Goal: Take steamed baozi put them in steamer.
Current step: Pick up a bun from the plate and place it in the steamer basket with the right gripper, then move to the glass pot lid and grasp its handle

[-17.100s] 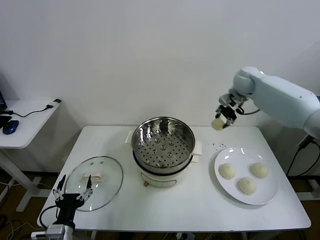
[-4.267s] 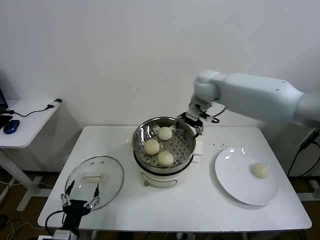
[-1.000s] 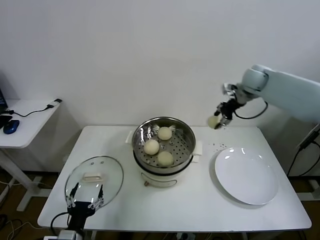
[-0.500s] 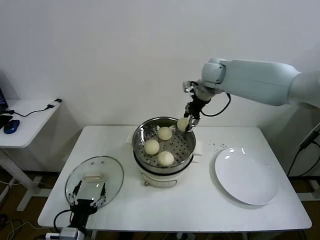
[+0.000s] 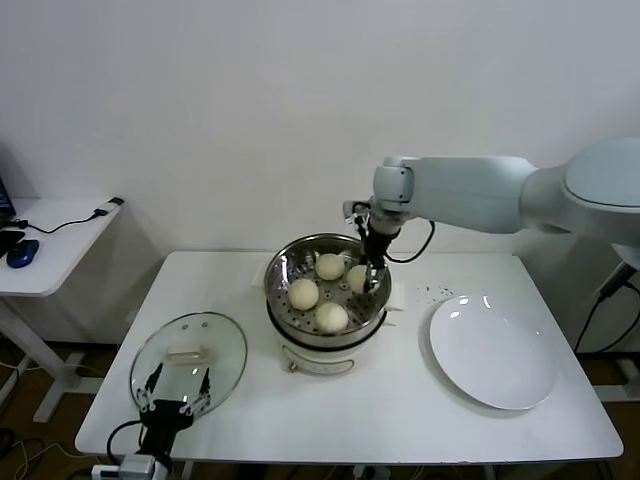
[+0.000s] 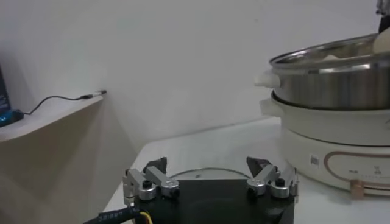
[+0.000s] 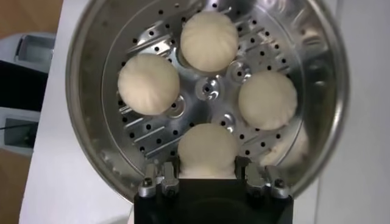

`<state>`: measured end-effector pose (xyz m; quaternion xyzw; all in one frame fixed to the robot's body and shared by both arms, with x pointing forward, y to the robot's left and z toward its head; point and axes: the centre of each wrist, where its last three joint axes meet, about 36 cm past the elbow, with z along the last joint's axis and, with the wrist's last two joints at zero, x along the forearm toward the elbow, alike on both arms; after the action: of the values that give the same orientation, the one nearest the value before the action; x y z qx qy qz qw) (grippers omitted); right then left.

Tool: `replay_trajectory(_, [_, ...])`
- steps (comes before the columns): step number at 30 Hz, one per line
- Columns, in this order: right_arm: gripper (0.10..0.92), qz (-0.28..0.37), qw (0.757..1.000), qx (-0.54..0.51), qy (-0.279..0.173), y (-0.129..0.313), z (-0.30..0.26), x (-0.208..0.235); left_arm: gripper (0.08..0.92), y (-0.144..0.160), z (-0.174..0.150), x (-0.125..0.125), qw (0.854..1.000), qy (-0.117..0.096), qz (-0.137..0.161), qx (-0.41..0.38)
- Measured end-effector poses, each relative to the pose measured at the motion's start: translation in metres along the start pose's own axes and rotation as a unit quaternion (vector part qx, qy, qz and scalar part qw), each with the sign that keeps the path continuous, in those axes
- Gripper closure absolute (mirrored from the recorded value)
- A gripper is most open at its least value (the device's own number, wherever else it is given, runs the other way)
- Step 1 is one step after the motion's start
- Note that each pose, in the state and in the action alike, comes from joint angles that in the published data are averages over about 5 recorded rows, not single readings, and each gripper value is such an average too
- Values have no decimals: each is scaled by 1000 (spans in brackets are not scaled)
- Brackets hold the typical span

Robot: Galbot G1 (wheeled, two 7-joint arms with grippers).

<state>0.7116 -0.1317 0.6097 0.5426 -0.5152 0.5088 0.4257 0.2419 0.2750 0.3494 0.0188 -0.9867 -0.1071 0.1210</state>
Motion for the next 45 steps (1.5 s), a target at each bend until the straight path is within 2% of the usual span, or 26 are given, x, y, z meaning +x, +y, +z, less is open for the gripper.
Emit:
replay_trajectory(8, [424,-1,1000,-4,2,1,-3,-21,177,-1,1,-1,1000,1,1,-1])
replay_trajectory(17, [220,6,1000,-13,-2,2,-3,-28,177,-2,2,-1,1000,2,2,-2])
replay_trajectory(24, [200,10,1000,-16,-11,2,0,-21,177,-2,1,-1,1000,2,2,-2])
replay_trajectory(31, [200,20,999,-17,-33,2,13,12,177,-1,-1,-3,1000,-1,1,-5])
replay_trajectory(38, [200,47,995,-16,-86,11,47,54,177,1,-1,-1,1000,-1,-2,-10])
replay_trajectory(45, [200,131,972,-17,-194,43,108,59,177,6,-5,-1,1000,-18,-13,-12])
